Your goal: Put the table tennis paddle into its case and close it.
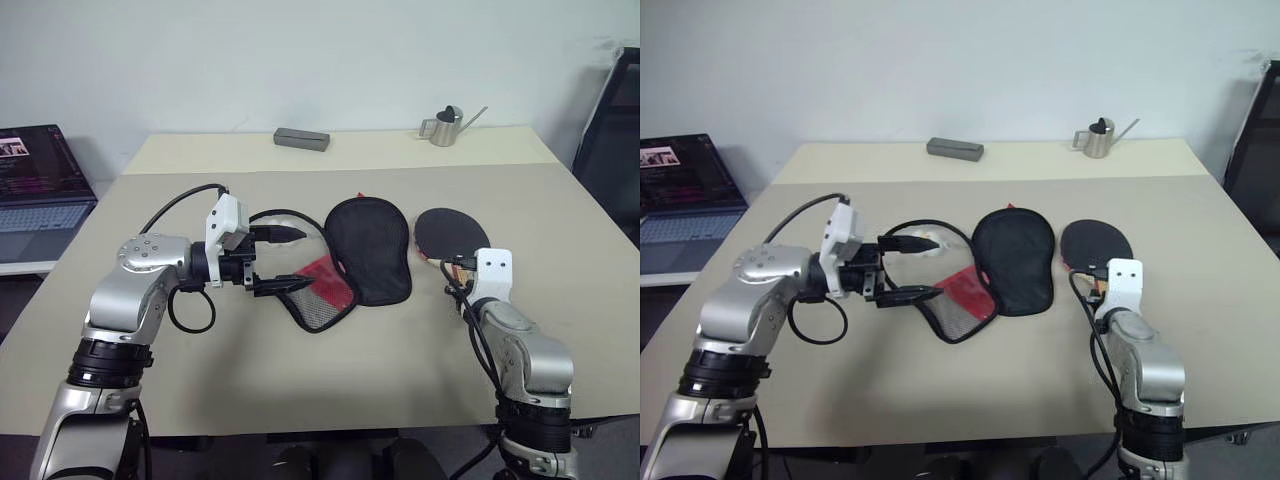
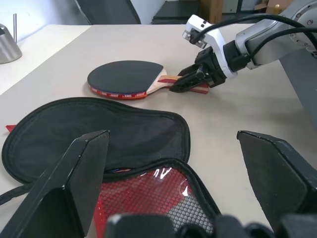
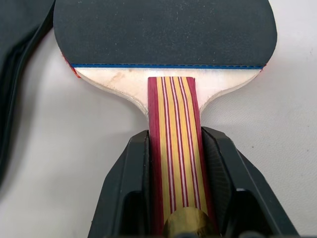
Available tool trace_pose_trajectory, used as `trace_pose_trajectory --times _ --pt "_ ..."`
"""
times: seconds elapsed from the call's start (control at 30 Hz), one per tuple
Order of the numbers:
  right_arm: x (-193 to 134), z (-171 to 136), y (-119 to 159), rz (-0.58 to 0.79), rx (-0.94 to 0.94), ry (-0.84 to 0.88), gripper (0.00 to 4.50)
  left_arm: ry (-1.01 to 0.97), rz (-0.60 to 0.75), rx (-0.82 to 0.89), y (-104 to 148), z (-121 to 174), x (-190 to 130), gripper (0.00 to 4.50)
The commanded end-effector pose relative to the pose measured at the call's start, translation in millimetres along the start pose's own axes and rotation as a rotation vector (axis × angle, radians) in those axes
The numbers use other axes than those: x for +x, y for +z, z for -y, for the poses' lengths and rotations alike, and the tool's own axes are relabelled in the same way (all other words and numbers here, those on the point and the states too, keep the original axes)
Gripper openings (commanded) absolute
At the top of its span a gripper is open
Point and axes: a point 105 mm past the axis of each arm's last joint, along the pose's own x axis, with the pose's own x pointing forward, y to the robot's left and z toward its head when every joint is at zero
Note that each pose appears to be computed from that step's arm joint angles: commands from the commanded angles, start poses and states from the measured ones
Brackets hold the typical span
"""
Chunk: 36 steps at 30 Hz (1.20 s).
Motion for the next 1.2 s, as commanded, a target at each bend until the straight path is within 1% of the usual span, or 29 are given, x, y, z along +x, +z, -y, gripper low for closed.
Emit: trace_pose_trajectory --times 0.03,0.27,0.4,0.5,0.67,0.77,1.0,1.2 --pt "0 15 7 0.019 0.053 -0.077 1.17 -0.003 0.015 0.045 11 -3 0 4.50" --pt "-4 10 32 0.110 0.025 -0.048 1.17 0.019 0.013 0.053 13 -7 -5 4.50" --pt "-15 -9 50 0.175 -0.013 0.034 1.17 0.078 -0.010 0.056 11 -16 -19 4.50" --pt "-20 -19 58 0.207 -0.030 0.071 1.17 0.111 -0.017 0.060 11 -21 -26 4.50" --pt "-25 -37 68 0.243 -0.069 0.141 1.17 0.141 -0.022 0.070 12 -26 -33 4.50" --pt "-22 -47 69 0.242 -0.093 0.175 1.17 0.165 -0.029 0.073 12 -29 -39 4.50" --pt "-17 -108 70 0.208 -0.091 0.336 1.17 0.208 -0.057 0.063 6 -30 -54 4.50" --pt "-19 -141 60 0.165 -0.075 0.414 1.17 0.217 -0.060 0.062 5 -28 -56 4.50"
